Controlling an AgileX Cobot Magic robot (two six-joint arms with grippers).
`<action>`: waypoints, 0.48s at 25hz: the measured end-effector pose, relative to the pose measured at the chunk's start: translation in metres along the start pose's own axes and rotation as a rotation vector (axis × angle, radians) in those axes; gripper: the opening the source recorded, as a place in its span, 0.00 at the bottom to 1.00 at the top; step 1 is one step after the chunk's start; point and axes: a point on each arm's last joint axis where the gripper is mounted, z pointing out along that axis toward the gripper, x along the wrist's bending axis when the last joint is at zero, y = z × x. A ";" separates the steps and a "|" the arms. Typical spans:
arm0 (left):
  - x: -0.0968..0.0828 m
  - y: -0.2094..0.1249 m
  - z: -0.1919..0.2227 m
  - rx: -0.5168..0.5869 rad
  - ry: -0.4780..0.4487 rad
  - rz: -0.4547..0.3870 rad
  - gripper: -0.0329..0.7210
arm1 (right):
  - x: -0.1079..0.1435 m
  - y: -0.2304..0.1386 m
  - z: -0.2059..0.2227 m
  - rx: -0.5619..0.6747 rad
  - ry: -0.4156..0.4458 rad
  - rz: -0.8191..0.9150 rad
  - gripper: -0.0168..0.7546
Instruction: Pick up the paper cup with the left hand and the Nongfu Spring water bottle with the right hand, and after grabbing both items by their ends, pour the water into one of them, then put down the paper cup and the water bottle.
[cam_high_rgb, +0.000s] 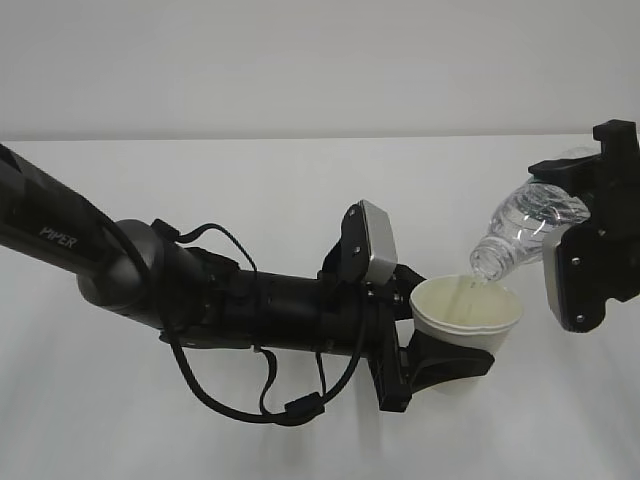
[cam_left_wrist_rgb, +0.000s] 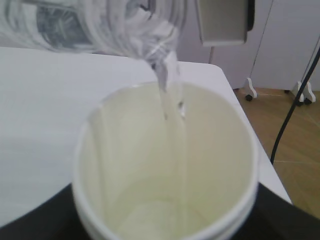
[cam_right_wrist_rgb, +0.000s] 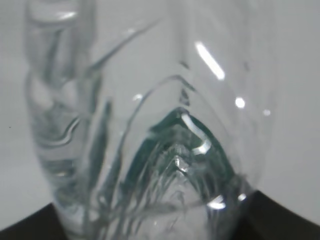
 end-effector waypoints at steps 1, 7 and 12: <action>0.000 0.000 0.000 0.000 0.000 0.000 0.67 | 0.000 0.000 0.000 0.000 0.000 -0.002 0.53; 0.000 0.000 0.000 0.000 0.000 0.000 0.67 | 0.000 0.000 0.000 0.000 0.000 -0.002 0.53; 0.000 0.000 0.000 0.001 -0.002 0.001 0.67 | 0.000 0.000 0.000 0.000 0.000 -0.002 0.53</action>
